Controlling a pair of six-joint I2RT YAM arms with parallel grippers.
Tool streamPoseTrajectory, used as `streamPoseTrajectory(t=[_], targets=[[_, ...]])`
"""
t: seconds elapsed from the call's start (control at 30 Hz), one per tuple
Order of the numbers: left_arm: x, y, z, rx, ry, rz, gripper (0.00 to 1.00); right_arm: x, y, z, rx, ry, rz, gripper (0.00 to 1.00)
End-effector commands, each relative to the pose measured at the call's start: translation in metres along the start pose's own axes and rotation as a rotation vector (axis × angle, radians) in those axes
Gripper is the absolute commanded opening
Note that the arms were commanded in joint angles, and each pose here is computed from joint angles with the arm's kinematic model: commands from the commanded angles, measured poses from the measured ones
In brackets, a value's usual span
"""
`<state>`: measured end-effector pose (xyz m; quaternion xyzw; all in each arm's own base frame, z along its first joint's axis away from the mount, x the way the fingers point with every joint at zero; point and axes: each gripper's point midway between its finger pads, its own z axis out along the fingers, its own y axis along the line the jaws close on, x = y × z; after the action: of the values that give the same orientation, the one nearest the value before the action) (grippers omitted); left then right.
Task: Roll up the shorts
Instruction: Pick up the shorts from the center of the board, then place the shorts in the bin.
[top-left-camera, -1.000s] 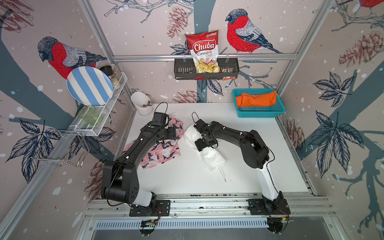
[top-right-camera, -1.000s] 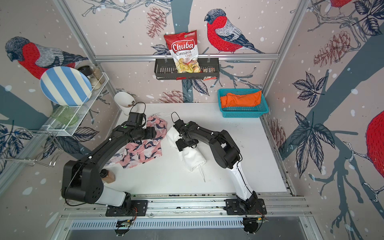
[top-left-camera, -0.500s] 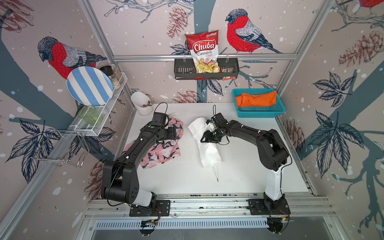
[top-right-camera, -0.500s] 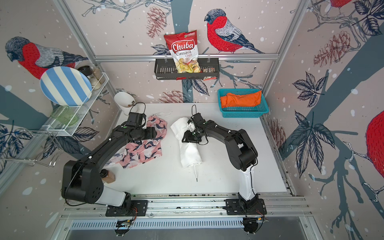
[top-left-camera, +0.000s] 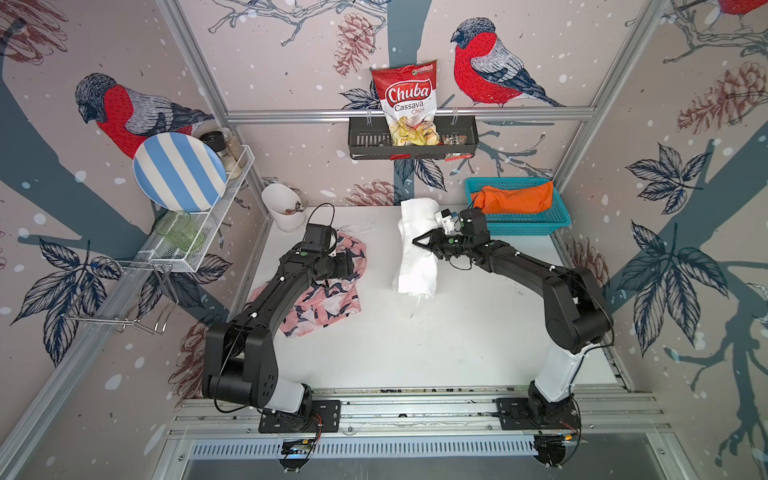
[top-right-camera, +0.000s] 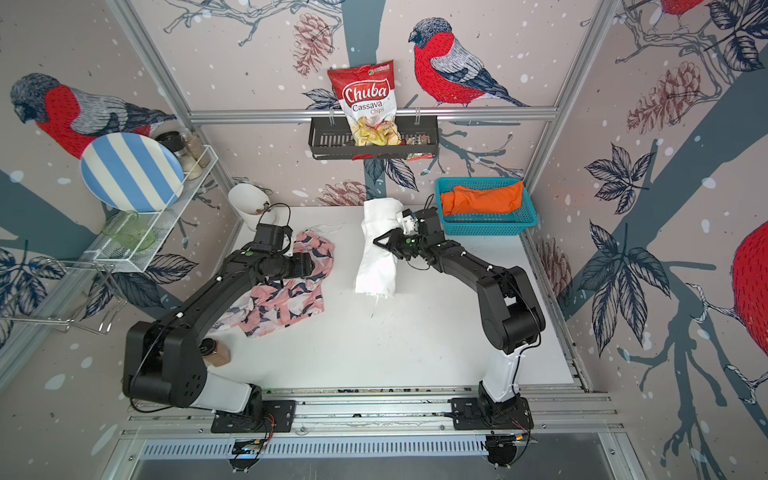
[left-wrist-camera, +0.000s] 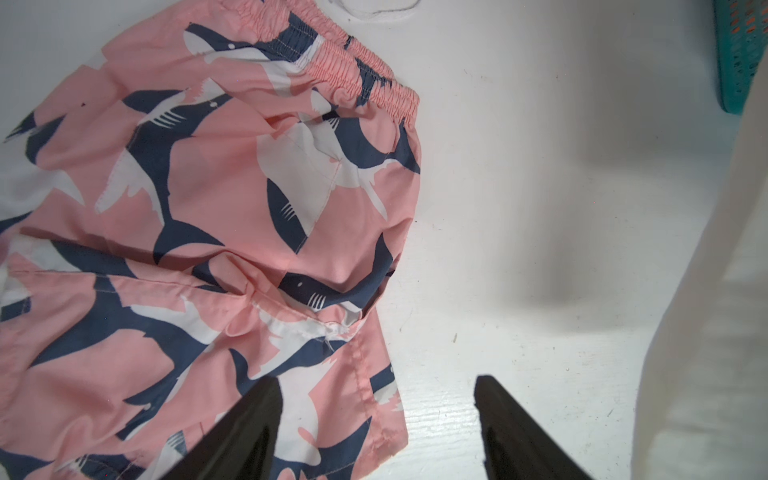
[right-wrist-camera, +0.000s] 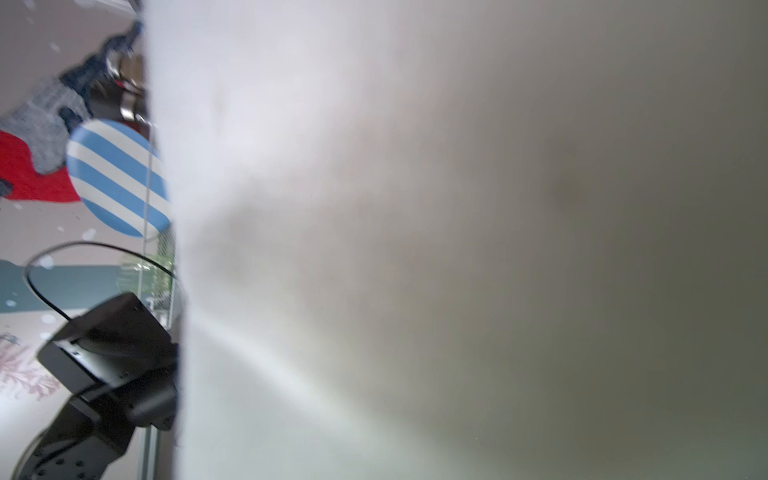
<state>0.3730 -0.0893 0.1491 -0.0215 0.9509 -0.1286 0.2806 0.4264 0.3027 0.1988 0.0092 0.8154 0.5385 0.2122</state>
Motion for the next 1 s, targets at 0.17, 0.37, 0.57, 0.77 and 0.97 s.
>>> streamPoseTrajectory(t=[0.17, 0.37, 0.57, 0.77, 0.97], targets=[[-0.008, -0.004, -0.012, 0.023, -0.065, 0.017, 0.77, -0.144, -0.003, -0.065, -0.049, -0.39, 0.077, 0.24], [-0.005, -0.003, -0.011, 0.022, -0.057, 0.017, 0.77, -0.223, -0.053, -0.134, -0.026, -0.69, 0.208, 0.24], [-0.003, -0.003, -0.008, 0.028, -0.048, 0.016, 0.77, -0.27, -0.116, -0.204, -0.006, -0.976, 0.369, 0.22], [-0.003, -0.005, -0.004, 0.05, -0.035, 0.009, 0.77, -0.293, -0.186, -0.246, 0.084, -1.198, 0.587, 0.25], [-0.003, 0.001, -0.002, 0.045, -0.024, -0.014, 0.77, -0.305, -0.231, -0.246, 0.349, -1.217, 0.656, 0.25]])
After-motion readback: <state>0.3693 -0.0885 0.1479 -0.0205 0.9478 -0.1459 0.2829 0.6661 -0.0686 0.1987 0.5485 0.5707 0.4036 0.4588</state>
